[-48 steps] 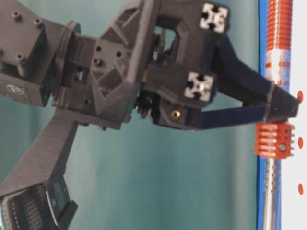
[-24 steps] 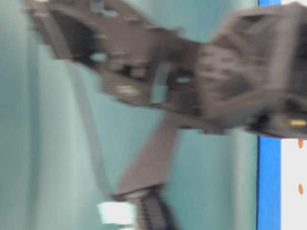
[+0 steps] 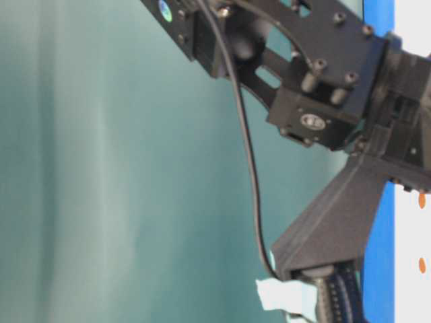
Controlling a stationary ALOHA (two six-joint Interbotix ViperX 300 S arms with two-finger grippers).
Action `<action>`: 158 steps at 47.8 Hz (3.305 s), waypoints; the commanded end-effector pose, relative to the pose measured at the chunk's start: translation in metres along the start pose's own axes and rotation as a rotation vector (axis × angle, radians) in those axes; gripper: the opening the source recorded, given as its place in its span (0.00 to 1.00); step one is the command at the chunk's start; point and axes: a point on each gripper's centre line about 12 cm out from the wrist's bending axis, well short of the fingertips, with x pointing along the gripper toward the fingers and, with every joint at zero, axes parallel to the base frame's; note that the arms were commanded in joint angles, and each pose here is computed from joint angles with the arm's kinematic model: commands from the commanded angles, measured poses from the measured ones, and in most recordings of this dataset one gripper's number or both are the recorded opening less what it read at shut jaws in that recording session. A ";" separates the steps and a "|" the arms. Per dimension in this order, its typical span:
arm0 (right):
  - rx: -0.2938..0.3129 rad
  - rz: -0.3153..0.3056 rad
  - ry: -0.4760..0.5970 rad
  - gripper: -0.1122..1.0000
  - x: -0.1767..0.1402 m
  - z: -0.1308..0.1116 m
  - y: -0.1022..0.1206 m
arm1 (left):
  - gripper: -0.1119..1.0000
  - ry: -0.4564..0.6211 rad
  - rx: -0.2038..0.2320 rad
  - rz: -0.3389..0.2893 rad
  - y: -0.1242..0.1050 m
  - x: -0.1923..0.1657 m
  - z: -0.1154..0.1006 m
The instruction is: Touch the tip of the soldering iron to the mark.
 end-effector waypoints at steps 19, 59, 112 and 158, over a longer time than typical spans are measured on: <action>0.003 0.027 -0.034 0.16 -0.003 0.006 0.007 | 0.10 -0.008 0.003 -0.001 0.000 0.001 0.003; -0.023 -0.023 -0.052 0.89 -0.067 0.025 0.000 | 0.10 -0.006 0.001 -0.001 0.000 0.001 0.003; -0.019 -0.216 -0.134 0.88 -0.161 0.075 -0.114 | 0.10 0.002 0.000 0.000 0.000 0.001 0.002; -0.035 -0.094 -0.582 0.88 -0.307 -0.077 -0.131 | 0.10 -0.015 0.005 -0.001 0.000 -0.001 0.006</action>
